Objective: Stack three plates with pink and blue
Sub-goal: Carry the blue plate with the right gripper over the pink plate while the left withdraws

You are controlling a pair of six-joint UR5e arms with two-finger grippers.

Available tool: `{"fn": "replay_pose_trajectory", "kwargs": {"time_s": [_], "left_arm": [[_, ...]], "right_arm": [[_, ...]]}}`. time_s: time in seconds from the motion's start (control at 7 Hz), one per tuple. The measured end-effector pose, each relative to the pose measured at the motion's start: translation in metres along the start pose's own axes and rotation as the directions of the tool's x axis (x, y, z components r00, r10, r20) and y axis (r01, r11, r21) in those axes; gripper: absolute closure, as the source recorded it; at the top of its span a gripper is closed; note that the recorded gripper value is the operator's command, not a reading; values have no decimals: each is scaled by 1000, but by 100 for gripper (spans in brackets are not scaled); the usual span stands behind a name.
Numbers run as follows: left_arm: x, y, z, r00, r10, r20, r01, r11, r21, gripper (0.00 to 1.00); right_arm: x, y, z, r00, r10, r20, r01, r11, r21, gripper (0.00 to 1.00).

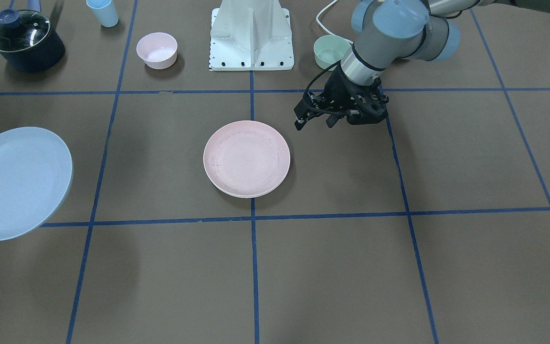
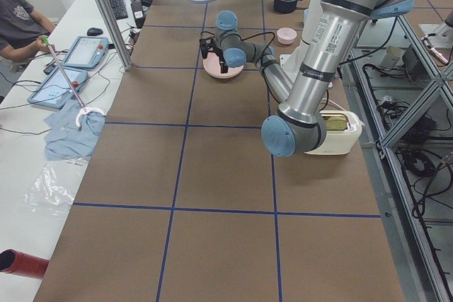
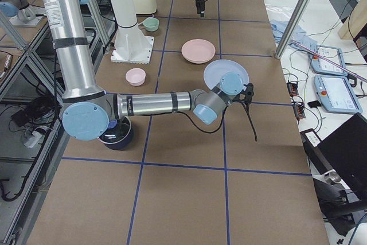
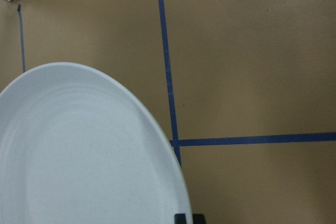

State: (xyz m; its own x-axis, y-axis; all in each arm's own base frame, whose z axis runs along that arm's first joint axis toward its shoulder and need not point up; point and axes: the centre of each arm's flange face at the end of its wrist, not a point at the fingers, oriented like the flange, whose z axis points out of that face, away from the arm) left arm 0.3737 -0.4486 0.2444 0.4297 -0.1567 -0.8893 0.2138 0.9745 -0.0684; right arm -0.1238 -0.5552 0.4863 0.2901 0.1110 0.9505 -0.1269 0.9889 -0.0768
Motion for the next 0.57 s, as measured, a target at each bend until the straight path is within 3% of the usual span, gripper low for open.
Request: {"fn": "replay_pose_trajectory", "kwargs": {"time_s": [0.29, 0.57], "left_arm": [[-59, -36, -26, 983, 166, 79, -170, 984, 56, 0], [-110, -57, -50, 952, 268, 145, -281, 956, 79, 0]], "right_arm": [[-58, 31, 54, 1000, 1, -26, -1, 1000, 12, 100], [-125, 69, 110, 999, 25, -21, -24, 999, 31, 100]]}}
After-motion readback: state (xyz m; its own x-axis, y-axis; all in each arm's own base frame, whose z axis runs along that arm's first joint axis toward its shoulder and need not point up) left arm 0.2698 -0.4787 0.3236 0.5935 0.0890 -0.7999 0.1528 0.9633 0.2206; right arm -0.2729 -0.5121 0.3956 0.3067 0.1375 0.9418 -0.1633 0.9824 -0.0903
